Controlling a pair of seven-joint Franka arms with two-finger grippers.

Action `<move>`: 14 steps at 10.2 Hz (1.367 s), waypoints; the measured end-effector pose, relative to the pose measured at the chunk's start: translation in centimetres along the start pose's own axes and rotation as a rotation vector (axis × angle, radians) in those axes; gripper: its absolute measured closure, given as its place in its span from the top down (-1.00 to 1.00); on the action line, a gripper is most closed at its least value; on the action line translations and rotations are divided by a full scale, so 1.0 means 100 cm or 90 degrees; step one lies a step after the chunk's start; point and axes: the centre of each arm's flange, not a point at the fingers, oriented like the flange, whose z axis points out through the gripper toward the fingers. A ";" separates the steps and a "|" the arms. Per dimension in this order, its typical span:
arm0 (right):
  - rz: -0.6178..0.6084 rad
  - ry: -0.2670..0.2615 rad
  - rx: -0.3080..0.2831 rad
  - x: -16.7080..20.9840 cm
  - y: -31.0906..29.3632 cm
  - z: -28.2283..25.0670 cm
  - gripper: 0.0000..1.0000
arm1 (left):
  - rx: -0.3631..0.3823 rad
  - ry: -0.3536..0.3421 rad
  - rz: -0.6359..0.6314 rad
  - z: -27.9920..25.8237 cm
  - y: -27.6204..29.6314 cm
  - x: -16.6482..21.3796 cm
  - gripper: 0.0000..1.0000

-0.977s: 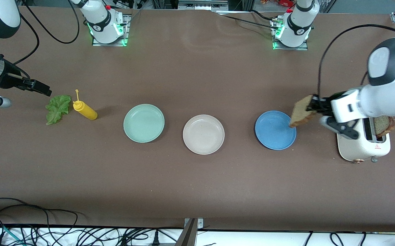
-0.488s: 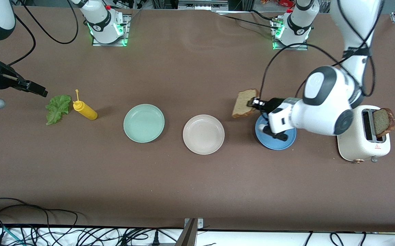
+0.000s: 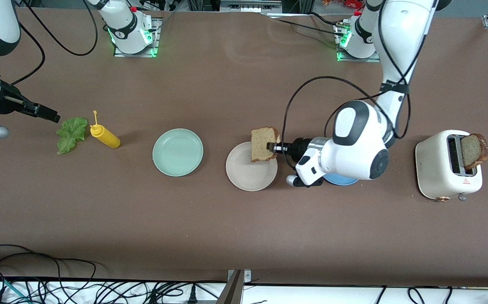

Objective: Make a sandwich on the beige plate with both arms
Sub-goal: 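Carry the bread slice with the left gripper onto the beige plate, then release the bread with the left gripper while the right gripper reaches the lettuce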

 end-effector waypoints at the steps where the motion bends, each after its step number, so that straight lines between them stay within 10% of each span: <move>1: 0.000 0.003 0.001 0.001 0.000 -0.001 1.00 | -0.017 0.020 -0.011 0.015 0.005 0.005 -0.81; 8: 0.037 -0.012 -0.004 0.015 0.036 0.014 1.00 | -0.039 0.081 -0.046 0.084 -0.002 0.024 -0.81; 14: -0.008 -0.046 -0.044 0.068 0.085 0.141 1.00 | -0.028 0.075 -0.044 0.097 -0.019 0.032 -0.81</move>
